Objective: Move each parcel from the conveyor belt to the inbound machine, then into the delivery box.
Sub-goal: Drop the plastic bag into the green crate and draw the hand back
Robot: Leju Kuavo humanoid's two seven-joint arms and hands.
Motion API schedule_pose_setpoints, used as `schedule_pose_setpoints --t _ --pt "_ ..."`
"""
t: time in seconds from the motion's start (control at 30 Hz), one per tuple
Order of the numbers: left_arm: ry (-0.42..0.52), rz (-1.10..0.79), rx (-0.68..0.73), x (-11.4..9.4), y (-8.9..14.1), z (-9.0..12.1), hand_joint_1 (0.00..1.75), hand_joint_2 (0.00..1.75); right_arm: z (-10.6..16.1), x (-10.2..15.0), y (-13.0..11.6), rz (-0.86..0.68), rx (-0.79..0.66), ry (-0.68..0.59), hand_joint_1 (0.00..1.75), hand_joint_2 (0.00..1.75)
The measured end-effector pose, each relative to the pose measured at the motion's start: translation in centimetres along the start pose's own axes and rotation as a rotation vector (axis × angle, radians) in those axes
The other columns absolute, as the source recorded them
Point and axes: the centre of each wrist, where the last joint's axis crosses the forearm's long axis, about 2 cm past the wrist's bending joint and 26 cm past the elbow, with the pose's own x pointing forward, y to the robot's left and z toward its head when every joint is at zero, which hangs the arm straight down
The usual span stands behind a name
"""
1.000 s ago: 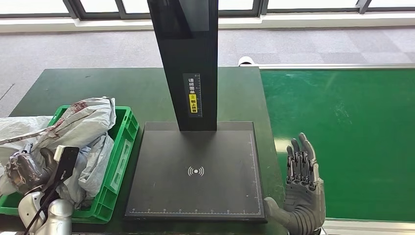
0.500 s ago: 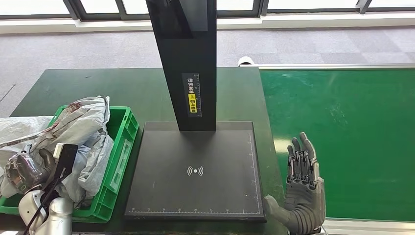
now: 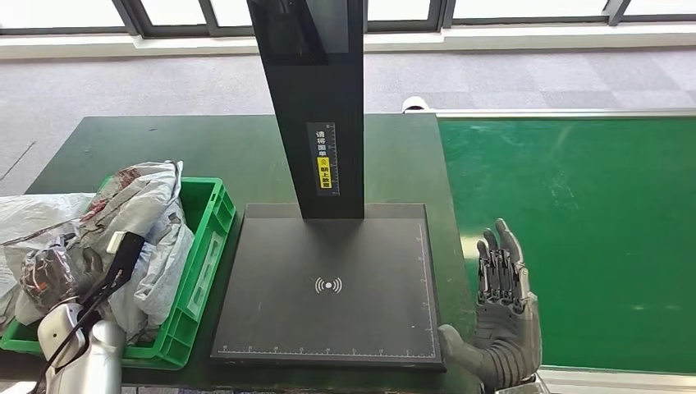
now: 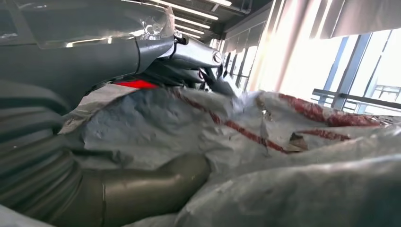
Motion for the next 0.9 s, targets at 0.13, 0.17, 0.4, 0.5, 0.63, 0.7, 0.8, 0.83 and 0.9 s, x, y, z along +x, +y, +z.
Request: schedule_pose_setpoints --t 0.13,0.17,0.4,0.5,0.63,0.7,0.8,0.83,0.9 --pt "0.009 -0.003 -0.012 -0.1 -0.3 -0.3 0.09 1.75 -0.1 -0.1 -0.1 0.002 -0.009 0.000 0.00 1.75" --pt "0.010 -0.004 -0.014 -0.1 -0.3 -0.3 0.07 1.75 -0.2 -0.1 -0.1 0.003 -0.011 0.001 0.00 1.75" --pt "0.004 0.030 0.022 -0.5 -0.2 -0.5 0.00 0.00 -0.3 -0.1 -0.1 0.006 -0.020 0.000 0.00 1.75" --pt "-0.030 0.097 0.113 -0.9 0.4 0.0 0.00 0.00 -0.4 -0.2 -0.1 0.011 -0.024 0.000 0.00 1.75" --pt "-0.073 0.163 0.249 -0.8 1.4 2.1 0.00 0.00 -0.3 -0.2 0.0 0.018 -0.034 0.003 0.00 1.75" --pt "-0.087 0.173 0.271 -0.4 1.8 3.1 0.00 0.00 -0.3 -0.2 0.0 0.021 -0.038 0.004 0.00 1.75" --pt "-0.128 0.188 0.300 0.0 2.5 4.5 0.00 0.00 -0.3 -0.2 0.0 0.025 -0.041 0.006 0.00 1.75" --pt "-0.145 0.196 0.312 0.1 2.7 4.8 0.00 0.00 -0.3 -0.2 0.0 0.025 -0.042 0.006 0.00 1.75" --pt "-0.167 0.213 0.337 0.4 3.1 5.3 0.00 0.00 -0.2 -0.3 0.0 0.026 -0.044 0.008 0.00 1.75"
